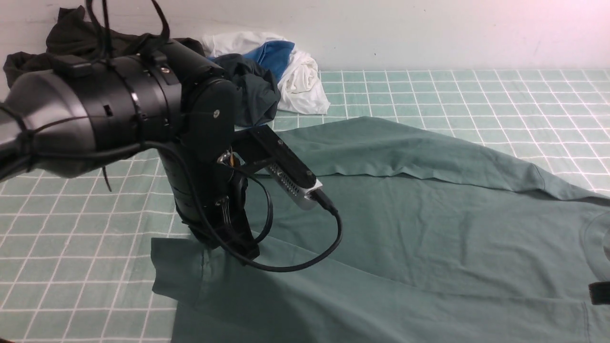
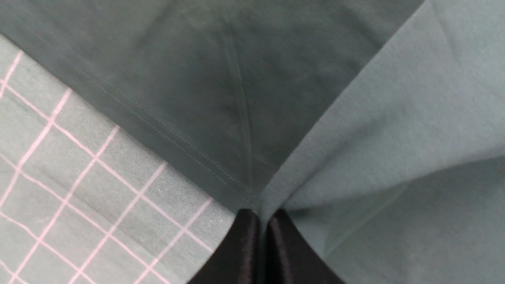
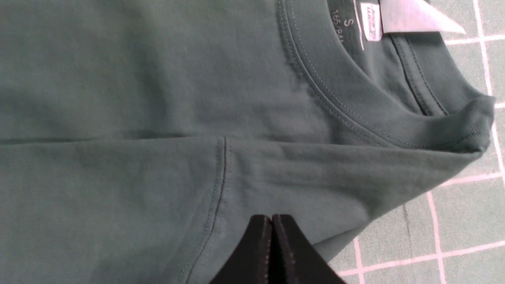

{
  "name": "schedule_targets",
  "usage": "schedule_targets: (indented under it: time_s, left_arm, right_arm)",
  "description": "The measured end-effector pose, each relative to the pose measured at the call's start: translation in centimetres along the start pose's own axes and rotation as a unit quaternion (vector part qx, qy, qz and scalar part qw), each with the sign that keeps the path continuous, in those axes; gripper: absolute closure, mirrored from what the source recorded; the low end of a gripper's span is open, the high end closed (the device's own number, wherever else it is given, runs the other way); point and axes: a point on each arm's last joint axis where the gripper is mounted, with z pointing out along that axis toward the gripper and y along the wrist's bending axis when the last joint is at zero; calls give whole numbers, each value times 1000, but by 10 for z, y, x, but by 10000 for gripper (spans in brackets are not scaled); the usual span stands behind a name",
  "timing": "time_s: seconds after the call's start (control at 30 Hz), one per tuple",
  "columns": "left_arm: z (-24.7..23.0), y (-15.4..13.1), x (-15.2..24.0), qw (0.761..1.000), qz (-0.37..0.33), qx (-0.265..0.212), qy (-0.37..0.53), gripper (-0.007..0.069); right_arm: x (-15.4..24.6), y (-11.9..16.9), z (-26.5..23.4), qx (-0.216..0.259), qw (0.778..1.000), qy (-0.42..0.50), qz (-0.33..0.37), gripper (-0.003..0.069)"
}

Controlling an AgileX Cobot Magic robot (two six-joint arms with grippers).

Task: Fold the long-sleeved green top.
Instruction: Use the left arm to drag and place the cuff at the centered position on the left edge of the fabric, then use the left arm to clamp the cuff farthest from it

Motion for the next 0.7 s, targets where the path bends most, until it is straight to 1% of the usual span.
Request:
schedule_targets:
  time_s: [0.13,0.23,0.3,0.43,0.47,0.5,0.53,0.6,0.7]
  left_arm:
    - [17,10,-12,1000,-9,-1,3,602]
    - [29,21,-23,1000,-19,-4,-1,553]
    - [33,30,-30,1000,-24,-9,-3,508]
    - [38,49,-40,999,-50,-20,-2,383]
    - [38,51,-42,998,-52,-21,-3,376]
    - [36,61,-45,997,-73,-24,-2,309]
    - [36,64,-45,997,-78,-26,-4,303]
    - [33,80,-46,994,-108,-31,-8,245]
    - [31,109,-43,986,-160,-37,-22,204]
  right_arm:
    - [-2,2,3,-8,1000,-3,6,659]
    - [-3,4,3,-17,1000,-8,14,647]
    - [-2,4,3,-20,1000,-7,19,643]
    - [-2,6,3,-28,999,-4,22,636]
    - [-2,6,3,-28,999,-4,23,636]
    - [-2,6,3,-31,999,-3,21,634]
    - [-2,6,3,-31,999,-3,21,634]
    - [-2,7,3,-33,999,-3,19,631]
    - [-2,8,3,-38,999,-6,23,628]
